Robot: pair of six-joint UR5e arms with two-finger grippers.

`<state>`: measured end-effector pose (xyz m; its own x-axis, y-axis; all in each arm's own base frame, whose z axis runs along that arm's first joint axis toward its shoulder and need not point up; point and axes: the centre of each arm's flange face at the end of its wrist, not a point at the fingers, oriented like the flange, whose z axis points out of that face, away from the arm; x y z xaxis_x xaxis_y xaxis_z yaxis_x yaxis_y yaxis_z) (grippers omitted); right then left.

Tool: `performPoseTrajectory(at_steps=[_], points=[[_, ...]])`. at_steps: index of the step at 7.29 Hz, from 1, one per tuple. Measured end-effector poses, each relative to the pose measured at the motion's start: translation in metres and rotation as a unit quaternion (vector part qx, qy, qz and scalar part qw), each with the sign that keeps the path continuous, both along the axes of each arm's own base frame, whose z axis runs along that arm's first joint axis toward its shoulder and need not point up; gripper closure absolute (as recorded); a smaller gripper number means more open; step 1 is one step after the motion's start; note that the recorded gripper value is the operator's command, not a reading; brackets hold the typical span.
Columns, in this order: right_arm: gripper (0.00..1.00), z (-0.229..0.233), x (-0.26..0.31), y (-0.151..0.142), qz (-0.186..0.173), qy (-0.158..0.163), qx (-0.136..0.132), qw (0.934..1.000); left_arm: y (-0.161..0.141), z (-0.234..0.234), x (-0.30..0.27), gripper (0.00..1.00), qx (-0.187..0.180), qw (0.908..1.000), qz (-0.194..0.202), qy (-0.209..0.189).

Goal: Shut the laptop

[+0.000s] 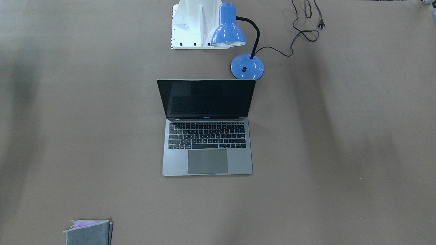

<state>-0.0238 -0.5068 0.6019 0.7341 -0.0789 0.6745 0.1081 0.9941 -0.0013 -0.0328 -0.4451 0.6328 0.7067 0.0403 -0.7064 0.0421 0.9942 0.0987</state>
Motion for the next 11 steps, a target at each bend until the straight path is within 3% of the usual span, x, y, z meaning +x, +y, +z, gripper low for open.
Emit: performPoseTrajectory(at_steps=[3, 6, 7, 8, 11], points=[[0.0, 0.015, 0.013, 0.015, 0.011, 0.009, -0.014, 0.9998, 0.007, -0.001, 0.006, 0.02, -0.023, 0.9981, -0.003, 0.057], [0.0, 0.007, 0.009, 0.015, 0.012, -0.023, -0.018, 0.9995, 0.008, -0.017, 0.008, 0.03, -0.012, 0.997, -0.006, 0.077], [0.0, -0.006, 0.003, 0.013, 0.013, -0.035, -0.015, 0.9992, 0.003, -0.033, 0.011, 0.04, -0.011, 0.9956, -0.019, 0.091], [0.0, -0.028, -0.01, 0.009, 0.013, -0.048, -0.01, 0.9987, -0.002, -0.056, 0.023, 0.16, -0.012, 0.9917, -0.029, 0.124], [0.06, -0.127, -0.083, -0.003, -0.013, -0.108, 0.012, 0.994, -0.016, -0.137, 0.116, 0.22, -0.029, 0.9756, 0.002, 0.218]])
